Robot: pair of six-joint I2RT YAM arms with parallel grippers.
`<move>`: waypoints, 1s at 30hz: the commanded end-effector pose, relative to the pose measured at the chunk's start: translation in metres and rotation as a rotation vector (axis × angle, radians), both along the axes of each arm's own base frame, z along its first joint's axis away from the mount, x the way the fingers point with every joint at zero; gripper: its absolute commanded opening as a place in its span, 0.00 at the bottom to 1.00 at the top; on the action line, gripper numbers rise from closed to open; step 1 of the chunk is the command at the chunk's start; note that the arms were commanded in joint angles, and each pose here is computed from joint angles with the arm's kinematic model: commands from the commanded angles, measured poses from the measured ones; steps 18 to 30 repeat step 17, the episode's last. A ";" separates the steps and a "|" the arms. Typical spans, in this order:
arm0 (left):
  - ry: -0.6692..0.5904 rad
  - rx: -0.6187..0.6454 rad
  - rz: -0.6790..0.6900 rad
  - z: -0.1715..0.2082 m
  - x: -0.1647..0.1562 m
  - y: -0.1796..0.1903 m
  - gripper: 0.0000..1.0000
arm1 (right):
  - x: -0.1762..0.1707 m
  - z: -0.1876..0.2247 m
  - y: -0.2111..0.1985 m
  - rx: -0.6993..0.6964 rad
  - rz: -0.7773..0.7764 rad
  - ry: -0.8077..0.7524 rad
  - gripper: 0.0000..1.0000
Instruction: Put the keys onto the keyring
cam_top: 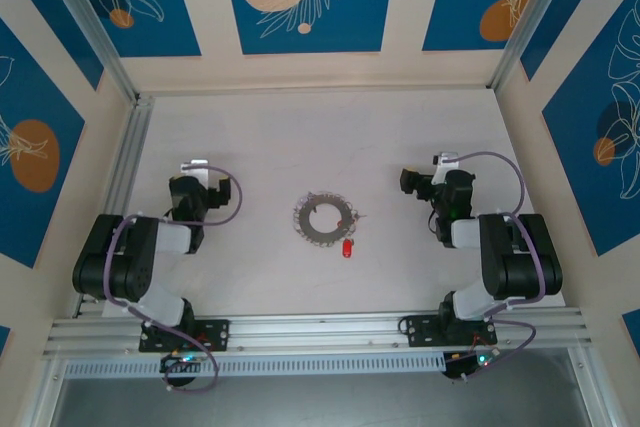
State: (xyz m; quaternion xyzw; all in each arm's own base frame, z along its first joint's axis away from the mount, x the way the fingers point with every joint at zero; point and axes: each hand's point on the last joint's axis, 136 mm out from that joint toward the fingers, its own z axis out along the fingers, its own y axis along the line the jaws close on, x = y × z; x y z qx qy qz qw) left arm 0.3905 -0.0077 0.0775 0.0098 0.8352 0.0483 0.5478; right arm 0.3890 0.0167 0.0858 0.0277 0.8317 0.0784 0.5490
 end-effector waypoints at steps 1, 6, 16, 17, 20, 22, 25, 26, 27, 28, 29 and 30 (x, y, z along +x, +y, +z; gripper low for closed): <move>-0.070 -0.005 -0.057 0.014 0.006 -0.008 1.00 | 0.008 0.008 0.002 -0.056 -0.002 -0.030 0.99; -0.069 -0.005 -0.053 0.014 0.006 -0.007 1.00 | 0.008 0.008 0.002 -0.052 0.000 -0.028 0.99; -0.071 -0.004 -0.054 0.014 0.006 -0.008 1.00 | 0.008 0.008 0.002 -0.043 0.008 -0.024 0.99; -0.071 -0.003 -0.052 0.014 0.006 -0.007 1.00 | 0.008 0.008 0.002 -0.044 0.008 -0.024 0.99; -0.071 -0.003 -0.052 0.014 0.006 -0.007 1.00 | 0.008 0.008 0.002 -0.044 0.008 -0.024 0.99; -0.071 -0.003 -0.052 0.014 0.006 -0.007 1.00 | 0.008 0.008 0.002 -0.044 0.008 -0.024 0.99; -0.071 -0.003 -0.052 0.014 0.006 -0.007 1.00 | 0.008 0.008 0.002 -0.044 0.008 -0.024 0.99; -0.071 -0.003 -0.052 0.014 0.006 -0.007 1.00 | 0.008 0.008 0.002 -0.044 0.008 -0.024 0.99; -0.071 -0.003 -0.052 0.014 0.006 -0.007 1.00 | 0.008 0.008 0.002 -0.044 0.008 -0.024 0.99; -0.071 -0.003 -0.052 0.014 0.006 -0.007 1.00 | 0.008 0.008 0.002 -0.044 0.008 -0.024 0.99; -0.071 -0.003 -0.052 0.014 0.006 -0.007 1.00 | 0.008 0.008 0.002 -0.044 0.008 -0.024 0.99; -0.071 -0.003 -0.052 0.014 0.006 -0.007 1.00 | 0.008 0.008 0.002 -0.044 0.008 -0.024 0.99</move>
